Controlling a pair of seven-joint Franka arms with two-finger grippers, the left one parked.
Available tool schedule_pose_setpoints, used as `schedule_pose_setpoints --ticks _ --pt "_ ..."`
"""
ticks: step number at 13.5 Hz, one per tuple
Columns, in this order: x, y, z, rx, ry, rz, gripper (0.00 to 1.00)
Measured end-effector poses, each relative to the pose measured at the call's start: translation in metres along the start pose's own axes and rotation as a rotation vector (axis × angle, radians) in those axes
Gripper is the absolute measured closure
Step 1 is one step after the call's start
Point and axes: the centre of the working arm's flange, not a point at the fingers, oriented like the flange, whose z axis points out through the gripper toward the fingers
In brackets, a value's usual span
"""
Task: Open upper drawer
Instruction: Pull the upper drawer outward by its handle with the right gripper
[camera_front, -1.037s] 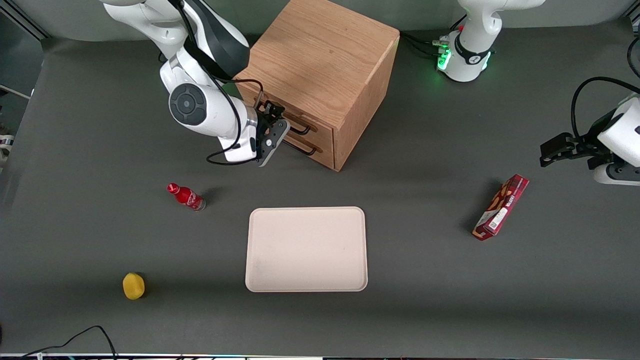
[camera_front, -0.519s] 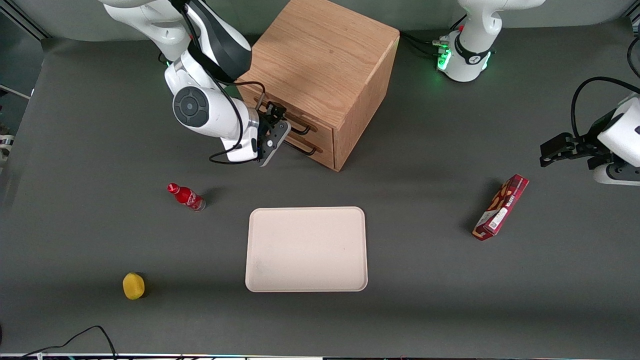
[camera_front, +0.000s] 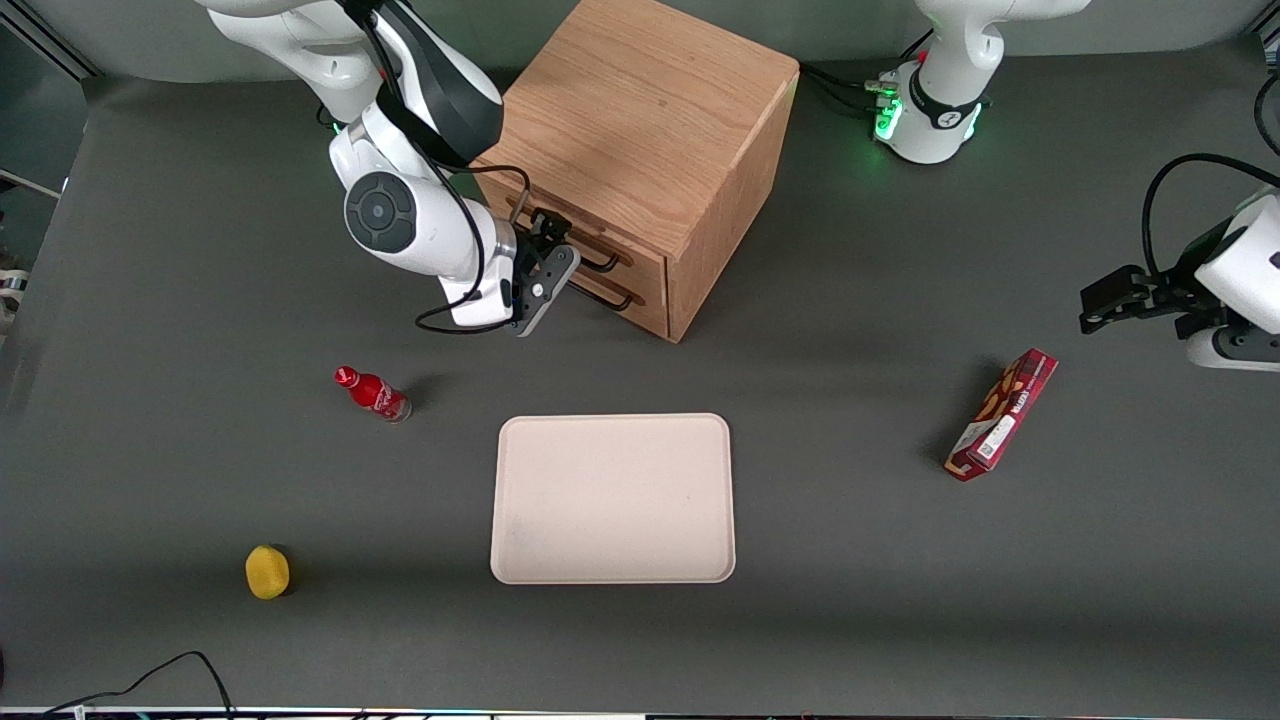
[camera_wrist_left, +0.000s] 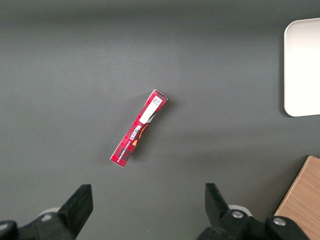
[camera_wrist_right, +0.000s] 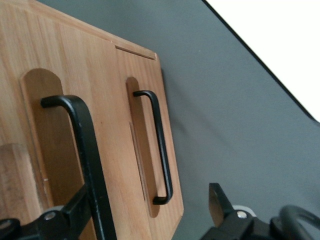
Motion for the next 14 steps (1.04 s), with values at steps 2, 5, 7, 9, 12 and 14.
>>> schedule_pose_setpoints --ticks 2,5,7,9,12,14 --pt "-0.001 0.006 -0.001 -0.013 0.006 0.004 0.0" --pt "0.0 0.014 -0.005 -0.035 0.011 0.002 0.0" --pt "0.002 0.023 -0.009 -0.041 0.018 0.008 0.0" --pt "0.006 0.035 -0.014 -0.04 0.031 0.008 0.0" --pt "0.011 0.057 -0.021 -0.045 0.047 0.007 0.0" --pt "0.014 0.072 -0.025 -0.061 0.052 0.007 0.0"
